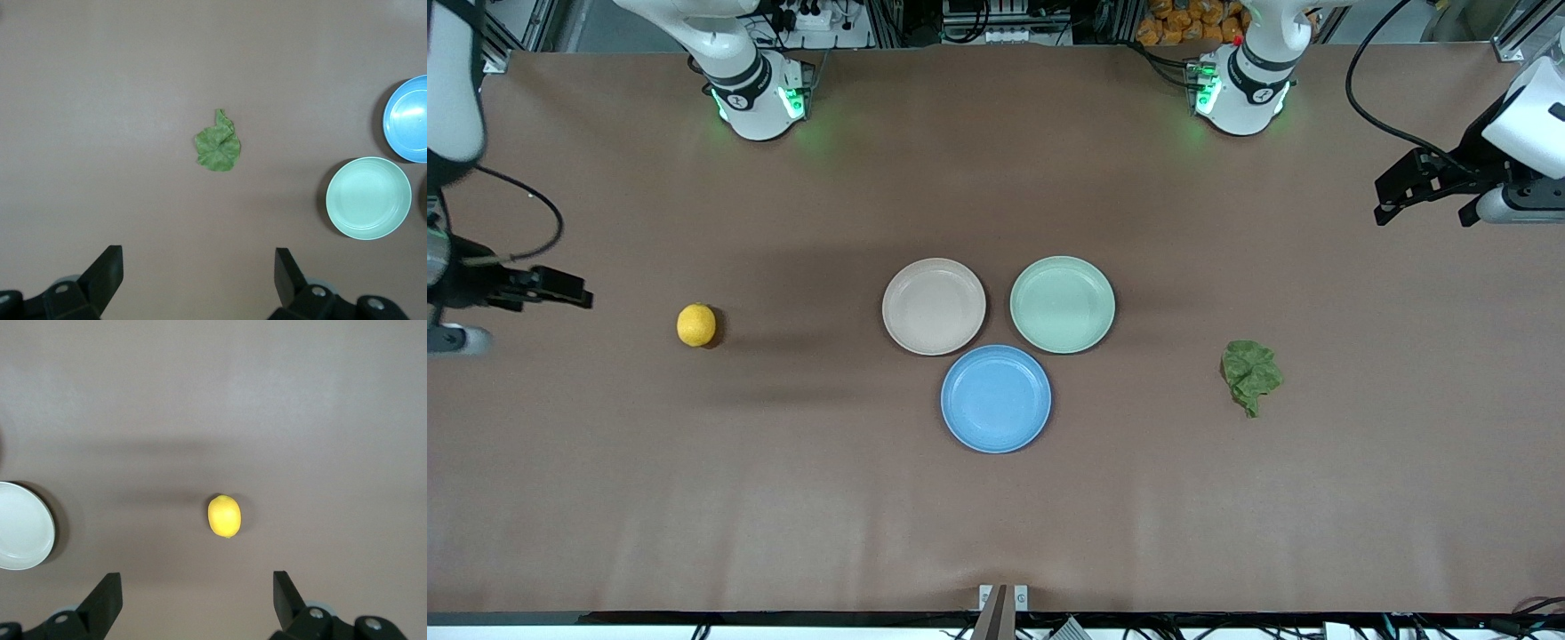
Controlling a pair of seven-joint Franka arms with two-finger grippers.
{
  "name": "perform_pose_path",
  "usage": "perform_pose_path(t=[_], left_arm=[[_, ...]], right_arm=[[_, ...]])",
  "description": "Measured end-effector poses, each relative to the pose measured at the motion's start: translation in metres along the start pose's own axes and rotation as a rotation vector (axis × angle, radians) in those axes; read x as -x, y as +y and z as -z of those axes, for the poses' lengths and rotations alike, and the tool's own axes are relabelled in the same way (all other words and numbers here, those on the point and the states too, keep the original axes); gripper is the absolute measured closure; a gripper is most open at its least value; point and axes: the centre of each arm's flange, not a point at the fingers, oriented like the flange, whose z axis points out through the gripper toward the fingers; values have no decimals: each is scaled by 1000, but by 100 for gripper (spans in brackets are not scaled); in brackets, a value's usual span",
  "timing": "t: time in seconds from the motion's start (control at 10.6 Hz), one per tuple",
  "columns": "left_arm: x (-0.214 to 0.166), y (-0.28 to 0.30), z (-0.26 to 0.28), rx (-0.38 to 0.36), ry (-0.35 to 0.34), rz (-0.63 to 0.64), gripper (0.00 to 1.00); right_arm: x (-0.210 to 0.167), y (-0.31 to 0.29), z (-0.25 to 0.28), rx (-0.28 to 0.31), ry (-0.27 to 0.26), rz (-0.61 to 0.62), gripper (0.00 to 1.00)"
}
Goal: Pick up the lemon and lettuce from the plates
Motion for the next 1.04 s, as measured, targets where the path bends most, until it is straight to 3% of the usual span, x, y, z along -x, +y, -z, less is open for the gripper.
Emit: perform_pose_path(t=[0.09,0.38,1.04], left_arm=[[0,0,0,0,-1,0,0],[0,0,-1,0,-1,-1,0],[-2,1,-4,0,-8,-2,0]], right_arm=[[9,5,16,0,12,-9,0],[39,19,42,-10,-47,-38,0],[61,4,64,-10,-51,-15,0]])
